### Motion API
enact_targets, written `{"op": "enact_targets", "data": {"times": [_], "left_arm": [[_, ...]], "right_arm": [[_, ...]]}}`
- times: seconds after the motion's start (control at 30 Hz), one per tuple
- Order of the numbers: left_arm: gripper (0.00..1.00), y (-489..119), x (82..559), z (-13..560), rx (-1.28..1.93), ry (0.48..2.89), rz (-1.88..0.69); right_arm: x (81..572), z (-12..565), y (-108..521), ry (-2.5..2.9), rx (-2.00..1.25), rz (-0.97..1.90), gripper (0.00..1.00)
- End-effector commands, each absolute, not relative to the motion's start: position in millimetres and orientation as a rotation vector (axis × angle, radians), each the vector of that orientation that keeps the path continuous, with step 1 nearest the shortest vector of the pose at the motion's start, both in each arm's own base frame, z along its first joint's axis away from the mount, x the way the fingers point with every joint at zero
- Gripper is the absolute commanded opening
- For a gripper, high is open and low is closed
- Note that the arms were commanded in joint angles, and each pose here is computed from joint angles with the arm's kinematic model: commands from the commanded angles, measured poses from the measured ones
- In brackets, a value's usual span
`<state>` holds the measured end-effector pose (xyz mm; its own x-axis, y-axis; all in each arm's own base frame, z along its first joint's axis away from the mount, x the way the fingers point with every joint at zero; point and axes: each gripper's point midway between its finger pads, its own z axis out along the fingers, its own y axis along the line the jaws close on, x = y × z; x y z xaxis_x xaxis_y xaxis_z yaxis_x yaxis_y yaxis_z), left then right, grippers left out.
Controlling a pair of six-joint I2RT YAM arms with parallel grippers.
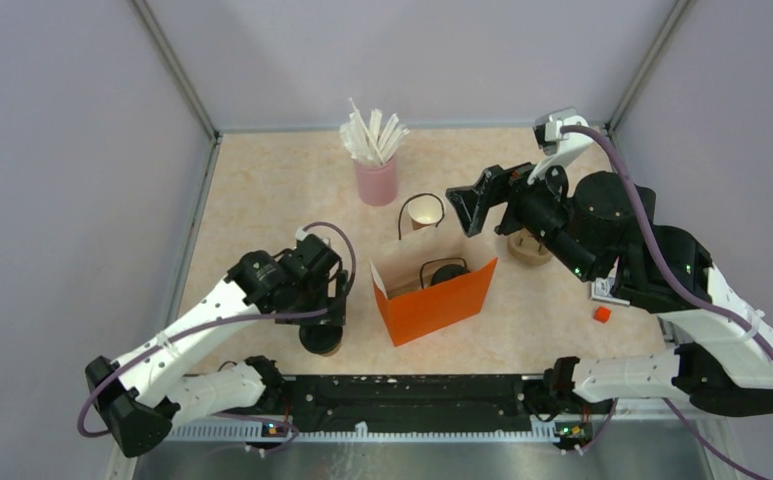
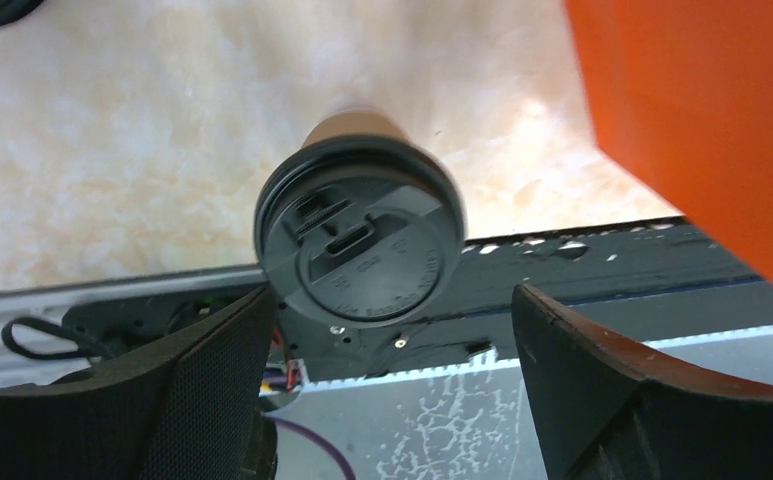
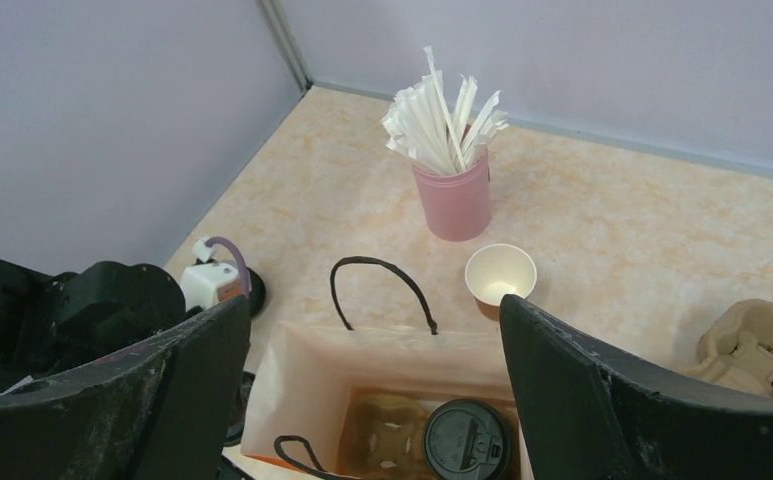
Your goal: Pack the takeout coffee
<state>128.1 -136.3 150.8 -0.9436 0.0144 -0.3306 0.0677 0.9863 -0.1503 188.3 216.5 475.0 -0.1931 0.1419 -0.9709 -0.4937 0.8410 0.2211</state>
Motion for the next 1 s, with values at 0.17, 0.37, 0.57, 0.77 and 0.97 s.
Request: {"op": "enact_targets", "data": {"times": [0.17, 0.37, 0.57, 0.77, 0.97], "left_arm": [[0.93, -120, 110, 122, 0.032, 2.842, -0.177], [0.89, -129, 115, 119, 0.051, 2.833, -0.217], [0.87, -130, 120, 121, 0.072, 2.827, -0.194], [0.85, -128, 119, 115, 0.072, 2.845, -0.163], [0.88, -127, 126, 115, 0.093, 2.819, -0.137]], "right_arm": [[187, 480, 213, 1.66, -0.253, 0.602, 0.92], [187, 480, 216, 1.665, -0.257, 0.611, 0.91], [186, 478, 216, 1.671, -0.253, 0.621, 0.91], [185, 480, 215, 1.668, -0.249, 0.624, 0.91], [186, 478, 214, 1.669, -0.249, 0.617, 0.91]]}}
